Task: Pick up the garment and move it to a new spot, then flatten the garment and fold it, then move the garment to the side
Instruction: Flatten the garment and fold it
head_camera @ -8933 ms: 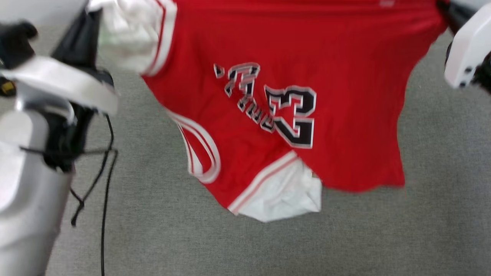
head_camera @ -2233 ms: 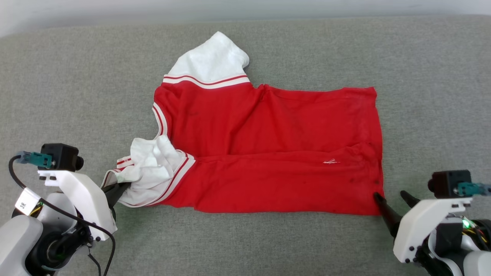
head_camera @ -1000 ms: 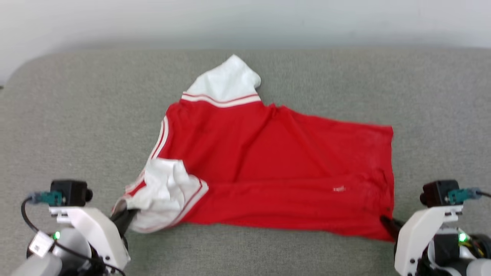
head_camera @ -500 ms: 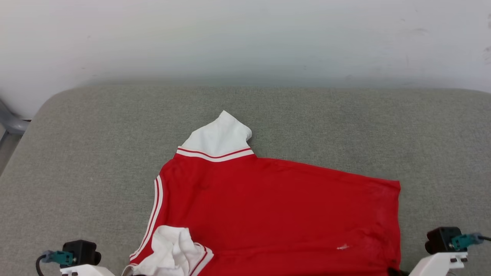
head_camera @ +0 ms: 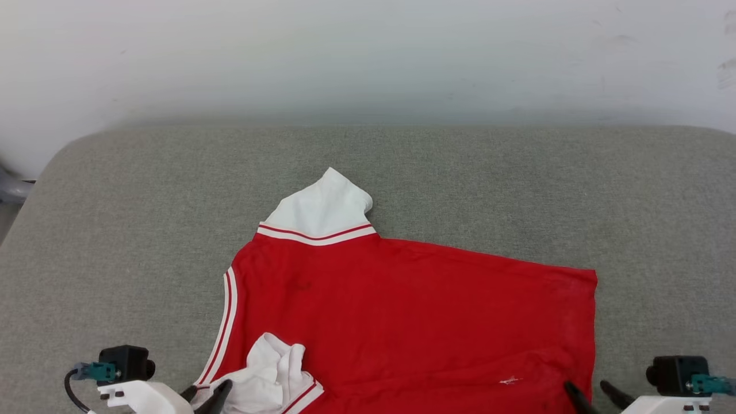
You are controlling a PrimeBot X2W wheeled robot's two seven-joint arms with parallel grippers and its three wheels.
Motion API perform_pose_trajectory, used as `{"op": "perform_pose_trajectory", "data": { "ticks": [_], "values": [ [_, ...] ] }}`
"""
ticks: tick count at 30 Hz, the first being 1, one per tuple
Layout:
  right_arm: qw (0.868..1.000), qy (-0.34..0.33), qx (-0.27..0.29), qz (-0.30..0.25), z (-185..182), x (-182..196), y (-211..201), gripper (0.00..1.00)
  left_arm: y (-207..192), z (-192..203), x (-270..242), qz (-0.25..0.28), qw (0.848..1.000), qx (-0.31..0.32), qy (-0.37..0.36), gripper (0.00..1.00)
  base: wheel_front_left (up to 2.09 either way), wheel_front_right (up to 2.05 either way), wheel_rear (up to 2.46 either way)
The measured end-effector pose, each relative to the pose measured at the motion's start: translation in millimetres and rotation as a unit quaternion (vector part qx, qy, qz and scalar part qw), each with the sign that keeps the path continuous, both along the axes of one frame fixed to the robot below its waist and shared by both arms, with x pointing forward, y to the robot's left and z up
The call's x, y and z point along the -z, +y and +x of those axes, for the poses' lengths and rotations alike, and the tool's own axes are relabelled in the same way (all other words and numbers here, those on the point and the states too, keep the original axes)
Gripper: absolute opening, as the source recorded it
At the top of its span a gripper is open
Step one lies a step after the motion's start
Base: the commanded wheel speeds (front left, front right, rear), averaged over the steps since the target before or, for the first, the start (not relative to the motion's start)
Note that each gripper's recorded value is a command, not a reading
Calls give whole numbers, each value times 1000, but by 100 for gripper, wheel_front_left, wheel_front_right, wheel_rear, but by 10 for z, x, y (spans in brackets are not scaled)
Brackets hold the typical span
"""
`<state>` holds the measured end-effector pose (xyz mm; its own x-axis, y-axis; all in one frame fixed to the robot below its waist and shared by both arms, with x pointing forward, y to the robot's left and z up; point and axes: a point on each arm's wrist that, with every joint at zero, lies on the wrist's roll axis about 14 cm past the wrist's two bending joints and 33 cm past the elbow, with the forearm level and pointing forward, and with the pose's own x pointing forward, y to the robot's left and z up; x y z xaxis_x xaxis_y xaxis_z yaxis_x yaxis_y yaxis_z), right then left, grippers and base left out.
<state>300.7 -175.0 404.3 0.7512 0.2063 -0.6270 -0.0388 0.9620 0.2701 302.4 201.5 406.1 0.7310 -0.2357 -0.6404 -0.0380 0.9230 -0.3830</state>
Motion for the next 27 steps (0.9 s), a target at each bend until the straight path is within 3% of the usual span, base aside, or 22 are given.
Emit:
{"op": "perform_pose_trajectory", "data": {
  "ticks": [7,13,22,27],
  "values": [
    [987,-158,36,0,313,-526,-79,100,62,330,-371,31,993,-8,-114,100,0,0,0],
    [964,-259,56,-35,485,-953,-196,100,10,604,-795,47,972,-17,-231,100,0,0,0],
    [940,-328,65,-63,734,-1295,-225,100,-165,1063,-1266,64,927,-8,-369,100,0,0,0],
    [933,-348,67,-69,950,-1379,-220,100,-231,1417,-1305,60,918,-5,-391,100,0,0,0]
  ]
}}
